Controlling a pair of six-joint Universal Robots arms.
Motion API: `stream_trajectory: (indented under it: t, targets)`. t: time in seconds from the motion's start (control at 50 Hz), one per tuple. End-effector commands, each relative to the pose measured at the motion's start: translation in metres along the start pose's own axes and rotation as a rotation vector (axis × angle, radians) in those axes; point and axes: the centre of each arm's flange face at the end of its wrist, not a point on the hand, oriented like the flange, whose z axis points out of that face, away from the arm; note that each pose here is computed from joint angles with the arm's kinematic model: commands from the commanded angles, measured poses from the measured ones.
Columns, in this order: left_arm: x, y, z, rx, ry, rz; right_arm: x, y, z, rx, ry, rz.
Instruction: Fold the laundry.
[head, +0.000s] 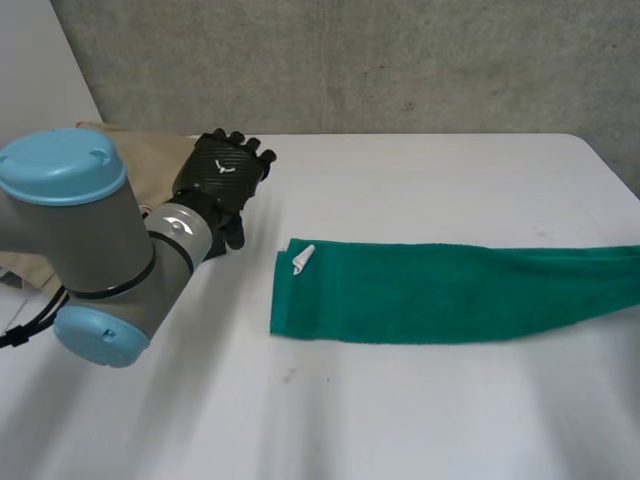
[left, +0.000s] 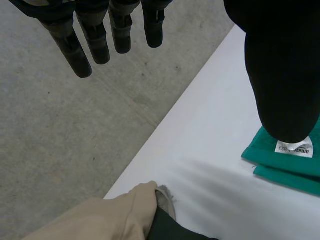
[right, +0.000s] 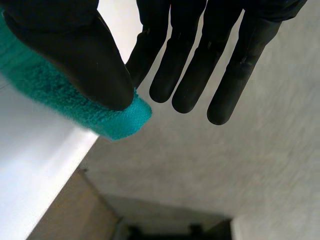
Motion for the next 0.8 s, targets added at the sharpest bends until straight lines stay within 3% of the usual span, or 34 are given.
stream_trajectory:
  t: [0.02,0.08,0.18,0.3,0.4,0.48,0.58,0.64,0.7,0.8]
  targets:
    - [-0.001,0.001,-0.006,-0.010,-0.003,-0.002,-0.058,-0.132,-0.053,0.568,-0.122,-0.055]
    - [-0.001,0.003,-0.009,-0.018,0.001,-0.003,-0.077,-0.166,-0.081,0.757,-0.164,-0.062]
    - [0.002,0.008,-0.012,-0.035,0.009,-0.005,-0.155,-0.207,-0.154,1.048,-0.409,-0.077]
    - [0.005,0.013,-0.014,-0.051,0.018,-0.006,-0.213,-0.216,-0.208,1.145,-0.610,-0.092]
    - [0.004,0.013,-0.012,-0.043,0.010,-0.006,-0.202,-0.214,-0.196,0.980,-0.585,-0.059]
    - [0.003,0.010,-0.011,-0.027,0.002,-0.005,-0.163,-0.213,-0.181,0.782,-0.534,0.126]
    - [0.005,0.005,-0.011,-0.007,0.005,-0.005,-0.122,-0.184,-0.161,0.518,-0.638,0.484]
    - [0.006,0.003,-0.011,-0.001,0.006,-0.004,-0.122,-0.162,-0.154,0.368,-0.695,0.585]
    - [0.011,0.002,-0.012,0.007,0.016,-0.003,-0.125,-0.141,-0.146,0.275,-0.696,0.555]
    - [0.021,-0.001,-0.013,0.024,0.036,-0.001,-0.136,-0.097,-0.118,0.122,-0.652,0.366]
